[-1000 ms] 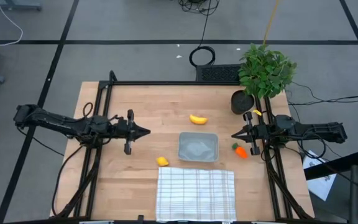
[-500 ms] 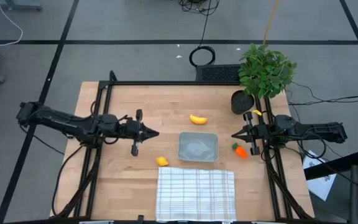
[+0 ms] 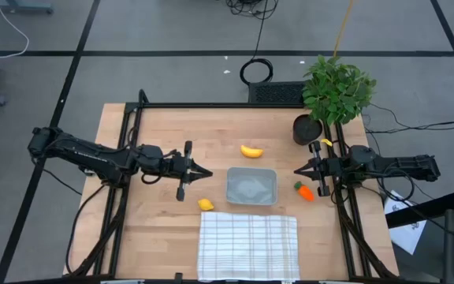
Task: Pick and placing Produce into tupperware
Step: Put the yellow lemon into the gray bin
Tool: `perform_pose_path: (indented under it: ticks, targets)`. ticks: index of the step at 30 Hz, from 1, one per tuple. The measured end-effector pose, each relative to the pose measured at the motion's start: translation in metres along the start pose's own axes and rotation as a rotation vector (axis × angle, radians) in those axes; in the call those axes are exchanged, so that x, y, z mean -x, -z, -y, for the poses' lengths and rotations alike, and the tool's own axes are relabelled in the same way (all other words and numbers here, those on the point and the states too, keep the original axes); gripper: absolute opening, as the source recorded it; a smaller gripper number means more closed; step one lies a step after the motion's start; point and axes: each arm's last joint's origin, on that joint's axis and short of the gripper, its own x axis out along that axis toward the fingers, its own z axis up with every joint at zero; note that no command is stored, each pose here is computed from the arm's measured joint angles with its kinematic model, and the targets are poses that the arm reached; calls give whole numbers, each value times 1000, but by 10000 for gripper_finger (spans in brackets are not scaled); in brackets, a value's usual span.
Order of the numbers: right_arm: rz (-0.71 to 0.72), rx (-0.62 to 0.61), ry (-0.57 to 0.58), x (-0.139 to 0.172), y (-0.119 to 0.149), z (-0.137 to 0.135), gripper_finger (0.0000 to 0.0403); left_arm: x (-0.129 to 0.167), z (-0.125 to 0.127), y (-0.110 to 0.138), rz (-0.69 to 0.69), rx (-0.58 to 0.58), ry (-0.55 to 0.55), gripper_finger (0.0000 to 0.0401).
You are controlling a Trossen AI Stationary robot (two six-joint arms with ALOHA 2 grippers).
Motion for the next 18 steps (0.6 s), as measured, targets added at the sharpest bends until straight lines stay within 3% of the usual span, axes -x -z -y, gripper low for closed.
perform_pose_path:
  ticks: [11, 18]
  targets:
    - [21, 3, 4, 0, -2, 0, 0, -1, 0, -1, 10, 19, -10, 24]
    - [21, 9, 4, 0, -2, 0, 0, -3, -3, -28, -62, 12, -6, 24]
